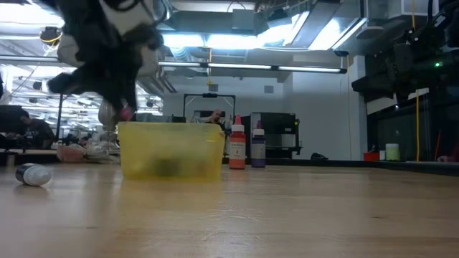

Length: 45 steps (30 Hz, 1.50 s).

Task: Pick & Place food coloring
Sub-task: Put the small red bottle into the yellow bin

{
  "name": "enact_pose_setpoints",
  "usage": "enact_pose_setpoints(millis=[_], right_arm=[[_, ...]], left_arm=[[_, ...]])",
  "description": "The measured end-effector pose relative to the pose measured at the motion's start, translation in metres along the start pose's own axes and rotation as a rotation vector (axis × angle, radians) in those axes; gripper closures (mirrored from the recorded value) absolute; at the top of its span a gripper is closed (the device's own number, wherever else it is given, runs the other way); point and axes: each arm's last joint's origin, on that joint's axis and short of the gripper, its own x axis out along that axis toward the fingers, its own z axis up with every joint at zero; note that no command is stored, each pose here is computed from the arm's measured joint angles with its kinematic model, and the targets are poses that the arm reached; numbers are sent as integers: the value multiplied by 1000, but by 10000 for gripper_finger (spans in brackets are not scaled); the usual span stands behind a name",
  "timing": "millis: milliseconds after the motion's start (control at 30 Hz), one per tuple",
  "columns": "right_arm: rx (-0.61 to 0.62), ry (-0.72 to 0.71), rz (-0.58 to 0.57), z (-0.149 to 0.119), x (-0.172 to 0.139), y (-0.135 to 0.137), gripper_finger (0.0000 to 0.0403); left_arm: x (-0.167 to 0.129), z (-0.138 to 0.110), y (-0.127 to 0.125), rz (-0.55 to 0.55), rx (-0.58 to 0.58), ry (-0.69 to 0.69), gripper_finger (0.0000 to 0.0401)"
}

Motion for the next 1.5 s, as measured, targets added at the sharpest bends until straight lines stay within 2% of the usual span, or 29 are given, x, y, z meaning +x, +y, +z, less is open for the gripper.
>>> enact_pose_setpoints(millis=[167, 300, 467, 767, 1000, 1500], right_arm=[[0, 0, 0, 0, 0, 0, 297], [0, 0, 0, 0, 0, 0, 297], [0, 0, 0, 0, 0, 0, 297], [-1, 0, 0, 0, 0, 0, 297], [0, 0, 0, 0, 0, 0, 297], [0, 0, 0, 0, 0, 0, 297]], left_arm=[[-19, -2, -22, -79, 139, -89, 348], [-22, -3, -31, -78, 282, -164, 348], [-12, -5, -41, -41, 459, -221, 348], [28, -12, -64, -74, 711, -320, 348], [54, -13, -72, -90, 704, -364, 348], [84, -20, -64, 8, 712, -387, 348]])
